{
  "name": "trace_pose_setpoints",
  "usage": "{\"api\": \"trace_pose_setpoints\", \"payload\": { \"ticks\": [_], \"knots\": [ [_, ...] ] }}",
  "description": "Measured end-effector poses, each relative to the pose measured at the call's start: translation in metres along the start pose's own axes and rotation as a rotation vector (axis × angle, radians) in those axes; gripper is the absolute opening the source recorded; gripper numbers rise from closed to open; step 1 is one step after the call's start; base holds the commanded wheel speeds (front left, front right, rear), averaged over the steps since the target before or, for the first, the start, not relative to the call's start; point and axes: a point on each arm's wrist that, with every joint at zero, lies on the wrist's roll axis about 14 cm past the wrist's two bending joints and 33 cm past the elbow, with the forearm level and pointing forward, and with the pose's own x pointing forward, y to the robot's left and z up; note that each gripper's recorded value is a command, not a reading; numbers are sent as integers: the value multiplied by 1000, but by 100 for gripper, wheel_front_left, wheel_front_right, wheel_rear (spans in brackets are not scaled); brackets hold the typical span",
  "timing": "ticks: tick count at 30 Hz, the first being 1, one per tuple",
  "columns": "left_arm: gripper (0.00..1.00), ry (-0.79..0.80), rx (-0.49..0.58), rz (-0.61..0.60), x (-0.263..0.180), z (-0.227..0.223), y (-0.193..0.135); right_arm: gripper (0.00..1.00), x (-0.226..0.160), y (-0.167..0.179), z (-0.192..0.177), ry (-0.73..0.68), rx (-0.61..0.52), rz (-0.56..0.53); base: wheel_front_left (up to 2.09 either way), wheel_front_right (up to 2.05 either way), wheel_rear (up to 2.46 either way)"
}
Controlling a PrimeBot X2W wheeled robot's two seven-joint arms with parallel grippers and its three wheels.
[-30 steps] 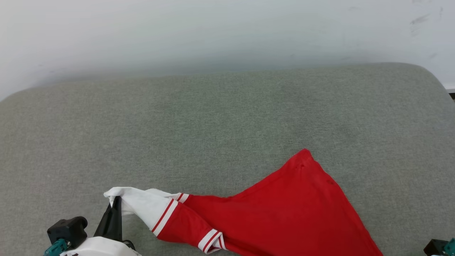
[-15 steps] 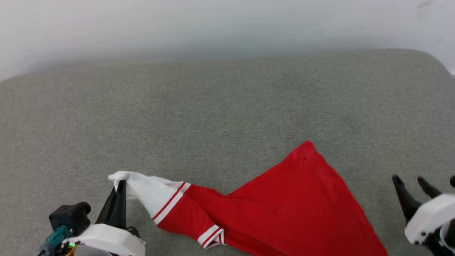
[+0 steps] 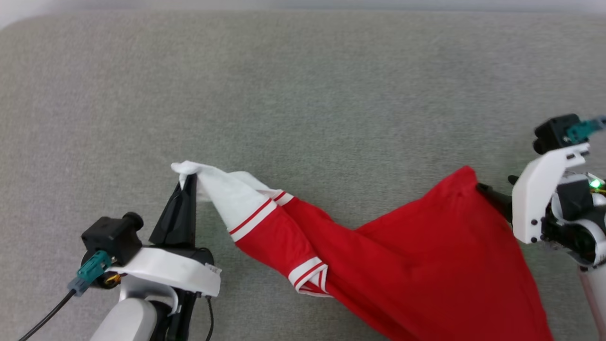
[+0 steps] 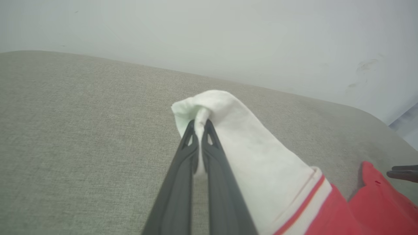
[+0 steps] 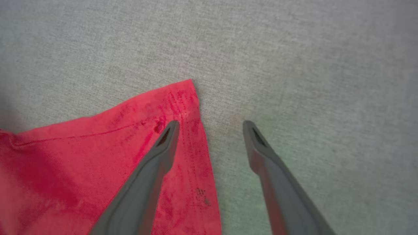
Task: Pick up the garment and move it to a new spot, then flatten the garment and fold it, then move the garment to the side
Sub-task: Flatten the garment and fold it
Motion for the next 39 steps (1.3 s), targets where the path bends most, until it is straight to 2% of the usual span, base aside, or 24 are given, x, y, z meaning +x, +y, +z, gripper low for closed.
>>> {"api": "trace_pose_setpoints", "payload": {
  "ticks": [4,9,10,11,16,22,31,39],
  "knots": [
    [0,7,2,5,5,-5,4,100,21,17,-17,193,-27,55,0,0,0],
    [0,18,-2,25,8,-13,12,100,37,24,-25,318,-61,79,0,0,0],
    [0,24,-3,28,8,-15,13,39,39,24,-26,336,-58,83,0,0,0],
    [0,27,-2,33,7,-16,15,0,40,25,-26,344,-64,84,0,0,0],
    [0,28,-5,41,4,-17,18,0,39,33,-24,329,-63,105,0,0,0],
    [0,-4,25,28,2,0,19,0,24,35,-5,217,-59,97,0,0,0],
    [0,-177,85,-38,24,89,7,0,-33,14,67,-118,-48,-14,0,0,0],
    [0,-262,100,-109,68,160,-25,0,-98,-17,138,-424,-17,-128,0,0,0]
  ]
}}
